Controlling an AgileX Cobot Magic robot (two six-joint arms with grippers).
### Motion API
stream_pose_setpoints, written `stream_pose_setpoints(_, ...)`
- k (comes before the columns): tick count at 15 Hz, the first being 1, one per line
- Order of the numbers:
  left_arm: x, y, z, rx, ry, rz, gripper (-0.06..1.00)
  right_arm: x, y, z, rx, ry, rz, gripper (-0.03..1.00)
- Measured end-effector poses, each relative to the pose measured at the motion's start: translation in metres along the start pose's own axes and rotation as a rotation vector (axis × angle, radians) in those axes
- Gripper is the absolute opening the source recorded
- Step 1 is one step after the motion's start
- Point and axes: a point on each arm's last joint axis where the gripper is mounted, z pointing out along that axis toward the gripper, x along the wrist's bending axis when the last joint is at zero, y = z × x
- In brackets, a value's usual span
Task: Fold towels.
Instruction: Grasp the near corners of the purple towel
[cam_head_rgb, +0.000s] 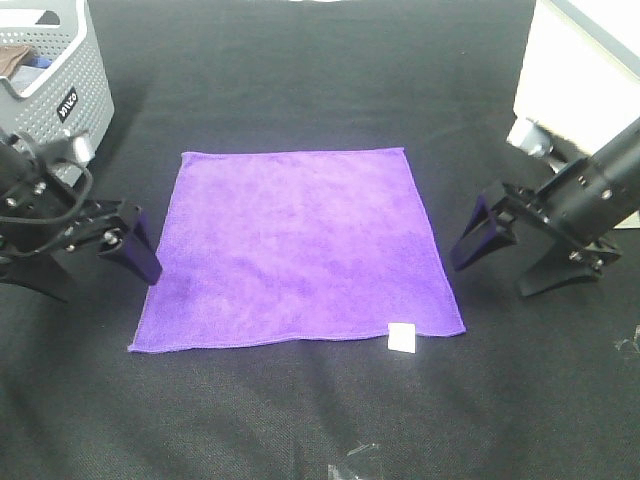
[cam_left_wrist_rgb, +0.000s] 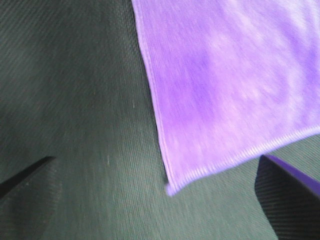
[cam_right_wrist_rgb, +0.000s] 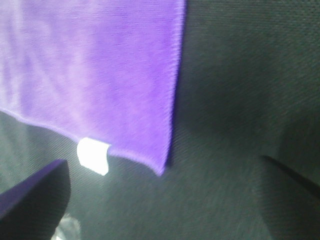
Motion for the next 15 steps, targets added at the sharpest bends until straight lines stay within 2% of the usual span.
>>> stream_pose_setpoints(4,0.007,-0.001,0.017,0.048,0.004,0.009,0.98,-0.011,0.001,0.02,0.042,0.011,0.047,0.93)
stream_pose_setpoints(12,0.01,0.0,0.026,0.071,0.003,0.01,0.97,-0.013,0.004,0.023,0.036,0.005,0.057,0.92)
stream_pose_setpoints(15,-0.001,-0.002,0.032,0.088,0.02,0.069,0.96,-0.008,0.004,0.026,0.032,-0.004,0.047,0.9)
